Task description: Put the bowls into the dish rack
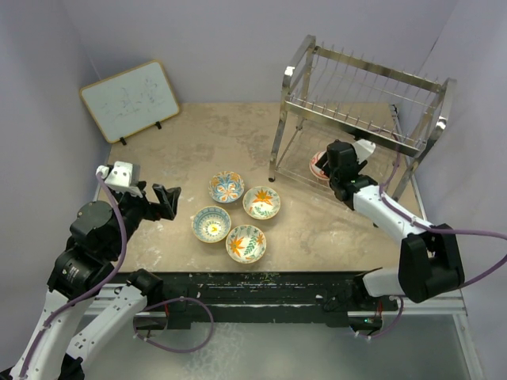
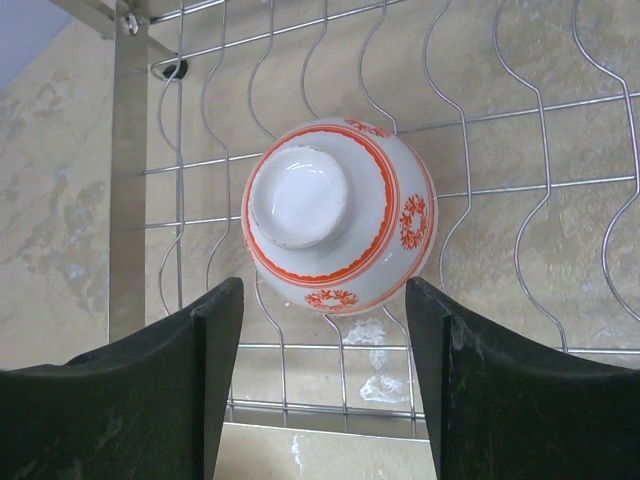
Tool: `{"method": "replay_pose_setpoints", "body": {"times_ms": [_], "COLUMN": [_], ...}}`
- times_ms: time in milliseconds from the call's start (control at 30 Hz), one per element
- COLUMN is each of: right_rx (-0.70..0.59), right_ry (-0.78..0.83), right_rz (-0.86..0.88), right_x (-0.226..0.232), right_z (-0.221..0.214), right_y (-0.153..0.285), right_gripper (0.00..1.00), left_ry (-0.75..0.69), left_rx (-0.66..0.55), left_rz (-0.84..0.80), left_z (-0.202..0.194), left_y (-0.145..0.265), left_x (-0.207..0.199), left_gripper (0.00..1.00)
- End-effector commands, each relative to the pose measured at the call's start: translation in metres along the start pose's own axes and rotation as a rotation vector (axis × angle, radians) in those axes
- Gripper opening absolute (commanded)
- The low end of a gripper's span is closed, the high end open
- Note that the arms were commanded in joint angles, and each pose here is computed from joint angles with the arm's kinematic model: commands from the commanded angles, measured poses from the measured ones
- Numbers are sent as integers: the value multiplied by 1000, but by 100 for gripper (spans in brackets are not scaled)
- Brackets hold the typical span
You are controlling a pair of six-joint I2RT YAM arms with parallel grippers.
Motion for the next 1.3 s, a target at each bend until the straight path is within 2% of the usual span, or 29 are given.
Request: {"method": "replay_pose_setpoints", "body": {"times_ms": [0, 333, 467, 633, 1000, 1267], "right_rx": [-108, -68, -71, -96, -77, -86], "right_ry": [15, 98, 96, 89, 102, 41], "right_rz": [69, 95, 89, 83, 7, -145], "right_x": [13, 30, 30, 32, 24, -4], "right_z": [26, 22, 17, 19, 8, 9], "right_y": [4, -15, -21, -25, -36, -41], "right_gripper": [68, 66, 61, 50, 50, 50], "left_ry": [10, 10, 10, 7, 7, 9], "left_rx": [-35, -34, -34, -32, -36, -38], "left_rz": [6, 13, 16, 17, 23, 20], "left_z": [5, 4, 4, 5, 4, 5], "left_y": [-5, -3, -3, -4, -2, -1], "left_x": [0, 1, 1, 1, 2, 2], "left_gripper": [99, 99, 99, 99, 99, 99]}}
Point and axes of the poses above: each gripper's point midway between its finger pads, its own y axis back along the fingers, its own x axis along the line the jaws close on, z = x × y, the point moved 7 cm from there along y, back along the fingers
